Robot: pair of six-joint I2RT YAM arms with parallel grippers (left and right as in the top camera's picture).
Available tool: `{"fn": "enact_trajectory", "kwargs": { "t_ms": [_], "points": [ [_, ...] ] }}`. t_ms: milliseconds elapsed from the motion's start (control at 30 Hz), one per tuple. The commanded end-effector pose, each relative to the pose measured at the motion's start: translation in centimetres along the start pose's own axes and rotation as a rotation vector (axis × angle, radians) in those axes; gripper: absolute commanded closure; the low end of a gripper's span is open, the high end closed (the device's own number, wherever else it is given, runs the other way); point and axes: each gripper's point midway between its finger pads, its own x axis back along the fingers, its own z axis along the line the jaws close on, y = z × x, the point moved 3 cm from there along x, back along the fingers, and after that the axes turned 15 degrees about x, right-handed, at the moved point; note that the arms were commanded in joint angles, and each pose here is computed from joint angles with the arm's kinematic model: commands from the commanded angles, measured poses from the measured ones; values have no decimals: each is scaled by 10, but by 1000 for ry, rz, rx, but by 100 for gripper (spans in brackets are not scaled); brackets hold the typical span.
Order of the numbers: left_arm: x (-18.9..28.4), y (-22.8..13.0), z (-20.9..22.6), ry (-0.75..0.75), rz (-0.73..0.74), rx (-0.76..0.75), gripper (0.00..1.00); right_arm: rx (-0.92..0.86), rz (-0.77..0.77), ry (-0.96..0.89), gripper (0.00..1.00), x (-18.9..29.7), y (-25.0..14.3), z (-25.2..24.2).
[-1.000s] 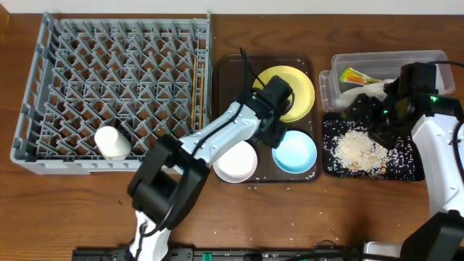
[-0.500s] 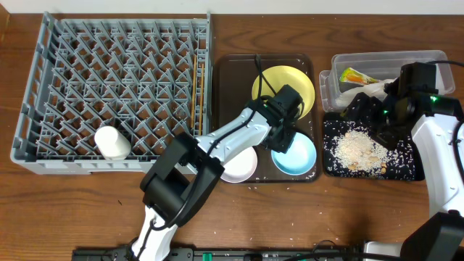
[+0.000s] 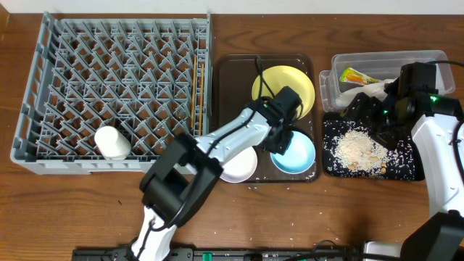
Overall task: Sort waste into correct bins and load items into the dishwasher
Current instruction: 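Lift the blue bowl with the left gripper and place it in the rack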
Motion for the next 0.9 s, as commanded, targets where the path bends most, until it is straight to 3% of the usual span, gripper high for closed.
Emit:
{"fn": "enact_trajectory", "kwargs": {
  "t_ms": [0,167,367,467,600,867],
  "points": [
    [88,38,3,-12,-233,12,93,9,-7,-5,1,2,1,0],
    [161,46,59,233,-424,99,93,9,-7,-5,1,2,1,0],
    [245,33,148,740,-604,222,92,9,-7,-5,1,2,1,0],
    [274,23,185,1010,-633,259,92,9,-7,-5,1,2,1,0],
    [285,16,221,1241,-621,292,93,9,-7,-5,1,2,1,0],
    [279,15,256,1350,-574,366,93,9,-7,-5,1,2,1,0]
  ]
}}
